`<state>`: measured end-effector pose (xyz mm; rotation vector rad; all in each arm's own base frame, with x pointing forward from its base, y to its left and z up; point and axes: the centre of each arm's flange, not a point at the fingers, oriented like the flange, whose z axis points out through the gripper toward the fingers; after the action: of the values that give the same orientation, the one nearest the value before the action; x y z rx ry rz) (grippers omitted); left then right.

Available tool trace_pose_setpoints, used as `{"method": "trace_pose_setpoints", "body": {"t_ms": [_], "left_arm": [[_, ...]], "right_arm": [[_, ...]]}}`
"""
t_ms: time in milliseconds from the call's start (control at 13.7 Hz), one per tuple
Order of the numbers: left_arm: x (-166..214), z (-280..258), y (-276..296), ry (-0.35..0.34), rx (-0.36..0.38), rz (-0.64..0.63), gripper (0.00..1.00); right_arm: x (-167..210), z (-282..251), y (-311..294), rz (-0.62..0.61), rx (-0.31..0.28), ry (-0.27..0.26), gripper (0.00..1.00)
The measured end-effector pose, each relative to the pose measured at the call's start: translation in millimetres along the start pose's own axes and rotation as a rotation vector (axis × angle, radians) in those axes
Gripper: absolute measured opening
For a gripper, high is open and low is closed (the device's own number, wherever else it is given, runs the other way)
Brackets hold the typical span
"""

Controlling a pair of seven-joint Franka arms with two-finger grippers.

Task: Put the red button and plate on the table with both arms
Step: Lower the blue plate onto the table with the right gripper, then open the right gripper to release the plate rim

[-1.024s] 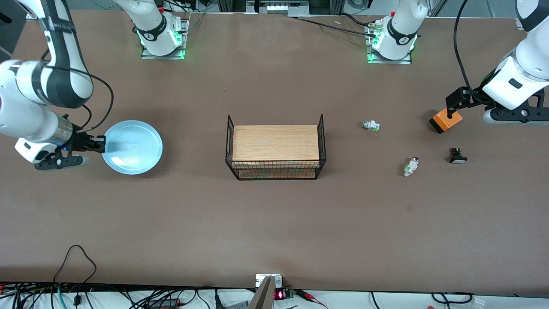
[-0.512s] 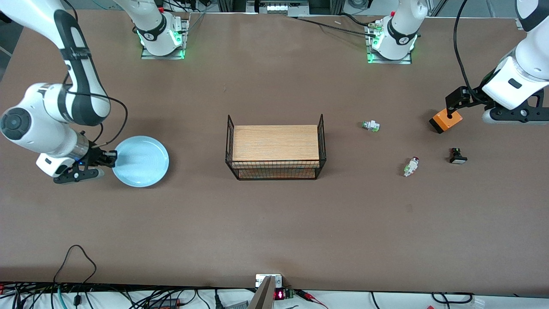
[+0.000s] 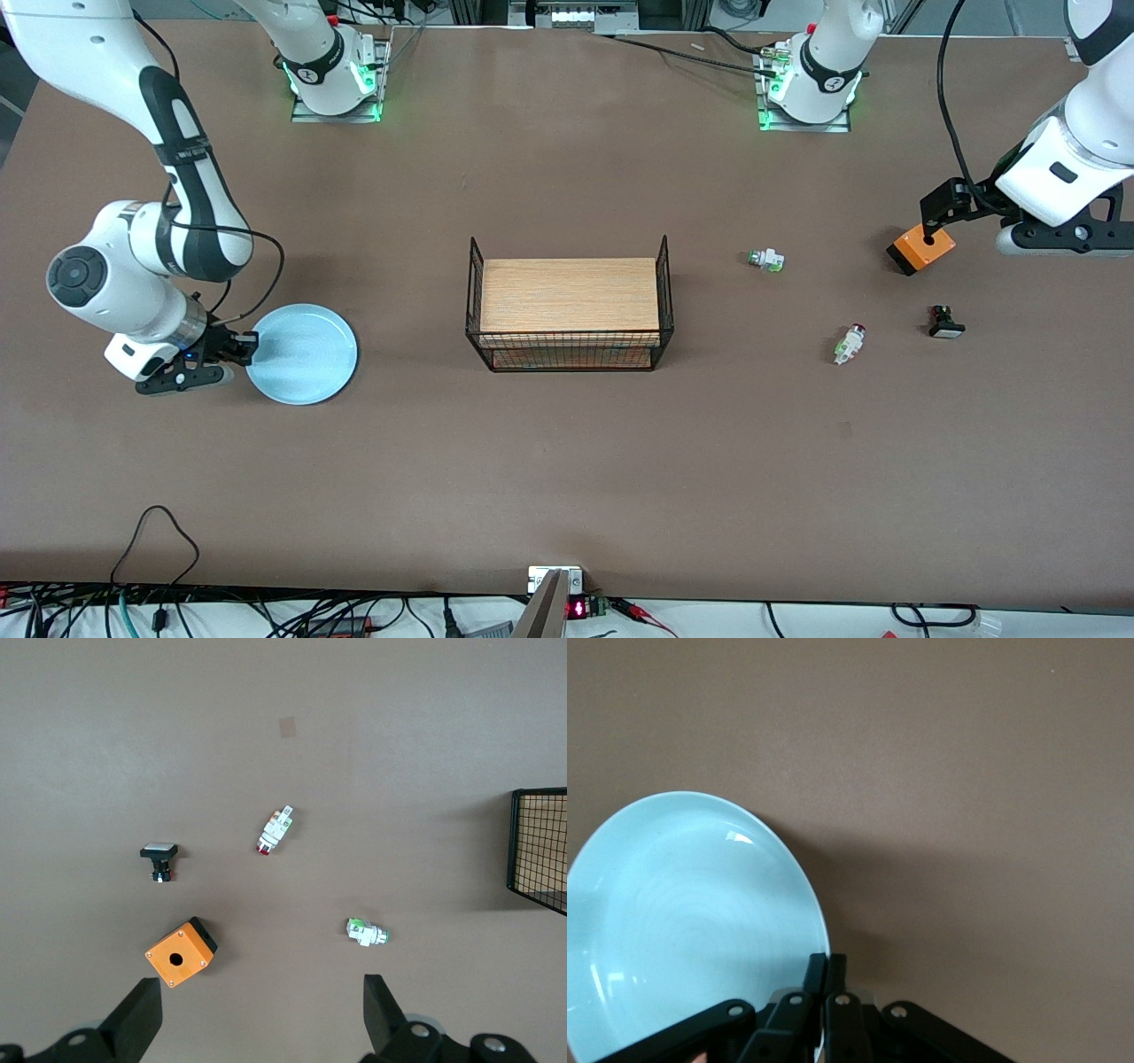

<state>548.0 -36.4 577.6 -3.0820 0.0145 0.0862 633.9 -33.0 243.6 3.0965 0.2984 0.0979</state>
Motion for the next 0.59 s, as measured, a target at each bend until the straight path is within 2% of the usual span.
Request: {"method": "trace_pose_setpoints", "body": {"t_ms": [585], "left_arm": [[0, -3, 1, 0.002, 0.000, 0.001, 1.00]], "right_arm": [[2, 34, -4, -0.007, -0.012, 0.048, 0.03]]}}
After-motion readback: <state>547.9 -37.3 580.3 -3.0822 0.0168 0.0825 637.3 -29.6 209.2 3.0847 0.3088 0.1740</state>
